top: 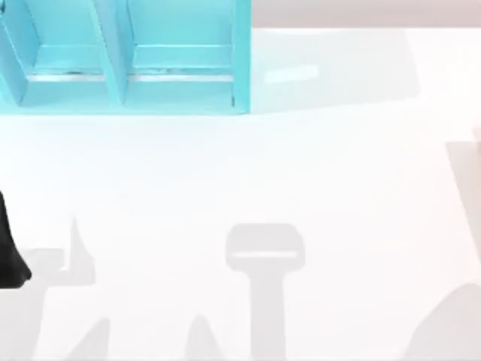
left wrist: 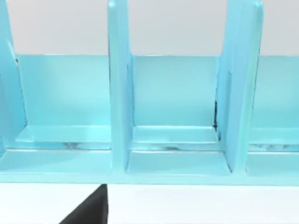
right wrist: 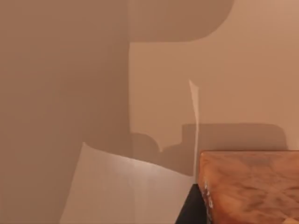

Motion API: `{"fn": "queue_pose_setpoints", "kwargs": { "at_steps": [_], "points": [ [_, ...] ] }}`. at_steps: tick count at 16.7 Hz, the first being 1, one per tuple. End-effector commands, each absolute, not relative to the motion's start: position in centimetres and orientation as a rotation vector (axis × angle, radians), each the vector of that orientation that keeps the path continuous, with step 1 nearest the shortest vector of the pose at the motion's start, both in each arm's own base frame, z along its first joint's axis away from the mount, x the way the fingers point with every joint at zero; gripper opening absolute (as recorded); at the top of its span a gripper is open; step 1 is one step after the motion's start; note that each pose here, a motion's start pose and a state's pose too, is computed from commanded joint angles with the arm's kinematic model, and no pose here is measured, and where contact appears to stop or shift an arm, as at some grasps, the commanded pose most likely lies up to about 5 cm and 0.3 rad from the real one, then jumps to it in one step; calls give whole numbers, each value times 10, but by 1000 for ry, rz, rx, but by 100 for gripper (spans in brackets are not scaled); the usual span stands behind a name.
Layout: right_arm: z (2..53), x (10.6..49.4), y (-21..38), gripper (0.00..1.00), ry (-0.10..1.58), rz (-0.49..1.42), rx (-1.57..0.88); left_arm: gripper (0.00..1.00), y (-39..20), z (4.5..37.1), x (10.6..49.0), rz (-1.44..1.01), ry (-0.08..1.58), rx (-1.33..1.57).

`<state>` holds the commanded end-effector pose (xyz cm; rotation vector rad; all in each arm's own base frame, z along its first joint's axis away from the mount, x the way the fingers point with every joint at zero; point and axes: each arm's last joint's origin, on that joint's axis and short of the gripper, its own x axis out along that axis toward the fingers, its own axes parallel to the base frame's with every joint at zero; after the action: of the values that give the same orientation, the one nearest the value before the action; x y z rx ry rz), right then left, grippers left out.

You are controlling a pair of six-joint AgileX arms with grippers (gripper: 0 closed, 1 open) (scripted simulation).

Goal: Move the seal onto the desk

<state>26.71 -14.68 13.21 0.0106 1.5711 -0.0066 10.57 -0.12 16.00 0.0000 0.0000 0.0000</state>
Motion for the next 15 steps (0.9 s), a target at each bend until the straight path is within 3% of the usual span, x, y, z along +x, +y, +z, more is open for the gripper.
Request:
{"fn": "queue_pose_setpoints", "kwargs": {
  "at_steps": [2, 11, 15],
  "points": [
    [132, 267, -147, 0, 1571, -7, 11, 100, -1, 160, 106, 0, 0, 0],
    [133, 267, -147, 0, 1569, -7, 10, 100, -1, 160, 106, 0, 0, 0],
    [161, 267, -131, 0, 1526, 19, 10, 100, -1, 160, 106, 0, 0, 0]
  ]
}}
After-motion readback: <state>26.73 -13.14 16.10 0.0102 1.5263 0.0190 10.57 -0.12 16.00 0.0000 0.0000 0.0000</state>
